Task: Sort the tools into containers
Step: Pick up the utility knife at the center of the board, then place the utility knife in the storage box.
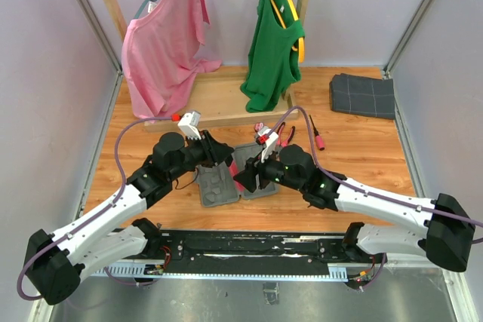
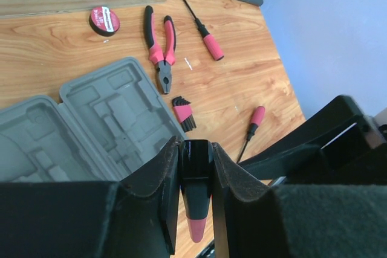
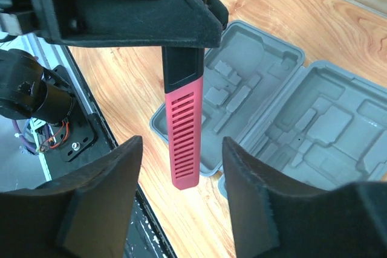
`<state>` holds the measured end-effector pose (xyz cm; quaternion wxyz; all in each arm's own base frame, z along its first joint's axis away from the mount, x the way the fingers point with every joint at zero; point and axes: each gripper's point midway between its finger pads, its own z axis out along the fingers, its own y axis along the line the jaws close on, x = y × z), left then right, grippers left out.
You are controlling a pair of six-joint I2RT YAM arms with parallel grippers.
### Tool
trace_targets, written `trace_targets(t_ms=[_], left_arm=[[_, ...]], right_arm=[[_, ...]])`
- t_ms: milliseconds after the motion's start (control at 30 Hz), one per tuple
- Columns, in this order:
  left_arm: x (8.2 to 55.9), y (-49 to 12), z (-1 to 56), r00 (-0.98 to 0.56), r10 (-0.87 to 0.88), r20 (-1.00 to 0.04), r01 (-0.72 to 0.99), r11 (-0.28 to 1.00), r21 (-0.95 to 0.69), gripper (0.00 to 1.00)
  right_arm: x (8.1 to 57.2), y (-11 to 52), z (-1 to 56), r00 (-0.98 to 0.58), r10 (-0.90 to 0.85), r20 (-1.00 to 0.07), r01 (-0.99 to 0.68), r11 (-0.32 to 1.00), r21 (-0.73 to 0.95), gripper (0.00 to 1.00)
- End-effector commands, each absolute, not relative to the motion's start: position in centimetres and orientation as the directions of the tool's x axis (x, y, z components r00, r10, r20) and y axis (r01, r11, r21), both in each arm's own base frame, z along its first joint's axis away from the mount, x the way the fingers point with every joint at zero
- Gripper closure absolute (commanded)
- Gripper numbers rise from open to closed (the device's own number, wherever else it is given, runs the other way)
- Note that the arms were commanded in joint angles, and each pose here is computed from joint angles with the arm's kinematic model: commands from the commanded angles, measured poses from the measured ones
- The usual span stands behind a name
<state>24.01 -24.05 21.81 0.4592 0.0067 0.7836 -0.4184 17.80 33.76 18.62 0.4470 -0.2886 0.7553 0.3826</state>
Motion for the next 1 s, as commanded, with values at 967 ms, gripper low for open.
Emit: trace_targets(t_ms=[967], left_arm=[[19.7, -30.3, 27.2, 0.093, 0.045, -0.995, 0.817, 0.568, 0.102, 1.00]], right_arm=[[21.3, 18.3, 19.9, -0.379, 0.340, -0.861, -0.242, 0.861, 0.447, 0.21]])
